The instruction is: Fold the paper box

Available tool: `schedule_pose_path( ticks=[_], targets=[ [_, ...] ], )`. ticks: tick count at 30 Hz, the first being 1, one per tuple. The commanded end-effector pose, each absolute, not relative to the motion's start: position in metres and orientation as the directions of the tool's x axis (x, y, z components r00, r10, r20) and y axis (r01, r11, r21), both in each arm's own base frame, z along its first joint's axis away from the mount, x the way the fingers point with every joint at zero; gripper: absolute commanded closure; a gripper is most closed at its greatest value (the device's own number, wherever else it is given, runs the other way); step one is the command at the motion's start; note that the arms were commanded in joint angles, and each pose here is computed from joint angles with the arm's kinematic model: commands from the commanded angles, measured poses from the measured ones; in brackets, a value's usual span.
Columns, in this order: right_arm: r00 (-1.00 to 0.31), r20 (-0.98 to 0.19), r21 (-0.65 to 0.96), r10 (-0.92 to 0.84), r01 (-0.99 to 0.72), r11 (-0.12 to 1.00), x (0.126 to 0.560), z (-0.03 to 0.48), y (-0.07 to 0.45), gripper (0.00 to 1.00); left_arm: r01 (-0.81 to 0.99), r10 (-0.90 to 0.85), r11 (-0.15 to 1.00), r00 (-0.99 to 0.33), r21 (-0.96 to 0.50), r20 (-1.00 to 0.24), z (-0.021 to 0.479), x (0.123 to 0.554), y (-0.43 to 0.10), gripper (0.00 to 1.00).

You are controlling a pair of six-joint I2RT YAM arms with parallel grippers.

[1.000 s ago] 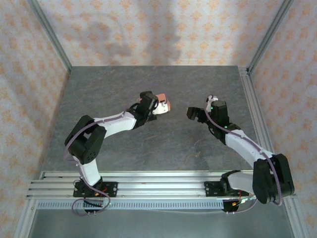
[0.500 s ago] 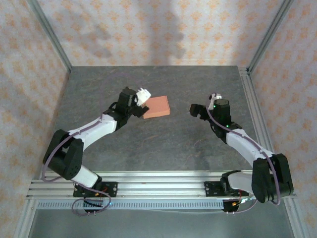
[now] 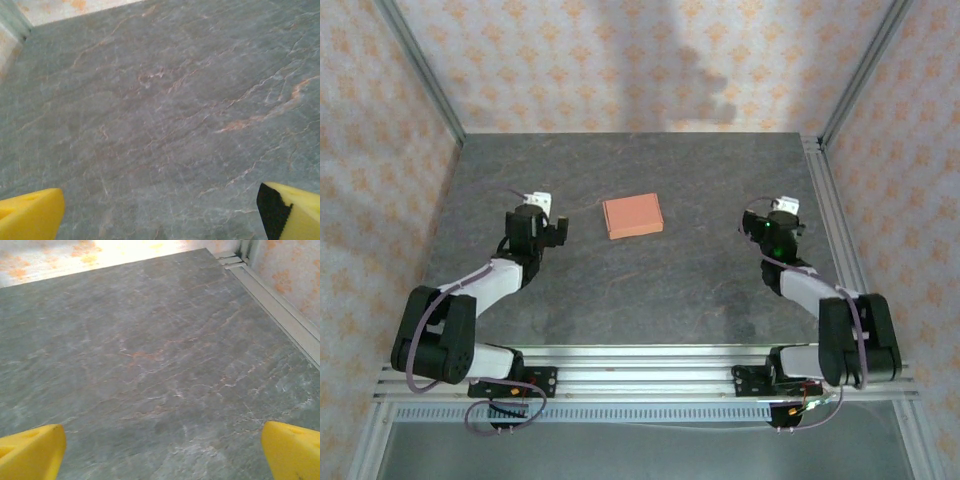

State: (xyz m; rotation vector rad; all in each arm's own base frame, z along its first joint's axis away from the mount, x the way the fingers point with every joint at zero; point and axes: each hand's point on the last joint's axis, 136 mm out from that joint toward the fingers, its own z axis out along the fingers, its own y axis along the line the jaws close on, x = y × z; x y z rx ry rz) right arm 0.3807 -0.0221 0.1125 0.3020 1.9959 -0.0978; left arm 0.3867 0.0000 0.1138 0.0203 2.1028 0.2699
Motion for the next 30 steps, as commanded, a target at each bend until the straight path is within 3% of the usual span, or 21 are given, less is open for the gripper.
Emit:
schedule_pose_path(
  ticks=[1, 8, 12, 30],
  targets=[
    [-0.31, -0.934, 0.091, 0.178, 0.275, 0.957, 0.391, 0.115, -0.034, 0.0, -0.152, 0.056, 0.98, -0.407, 0.128, -0.912, 0.128, 0.391, 0.006, 0.0],
    [-0.317, -0.939, 0.097, 0.137, 0.14, 0.985, 0.393, 0.093, -0.012, 0.01, -0.161, 0.003, 0.984, -0.408, 0.075, -0.913, 0.097, 0.396, 0.016, 0.0],
    [-0.327, -0.931, 0.095, 0.162, 0.21, 0.973, 0.397, 0.091, -0.024, 0.0, -0.199, -0.04, 0.979, -0.402, 0.045, -0.915, 0.095, 0.395, 0.027, 0.0],
    [-0.321, -0.934, 0.095, 0.161, 0.212, 0.973, 0.396, 0.091, -0.024, 0.01, -0.198, -0.039, 0.979, -0.405, 0.046, -0.913, 0.094, 0.395, 0.026, 0.0]
  ],
)
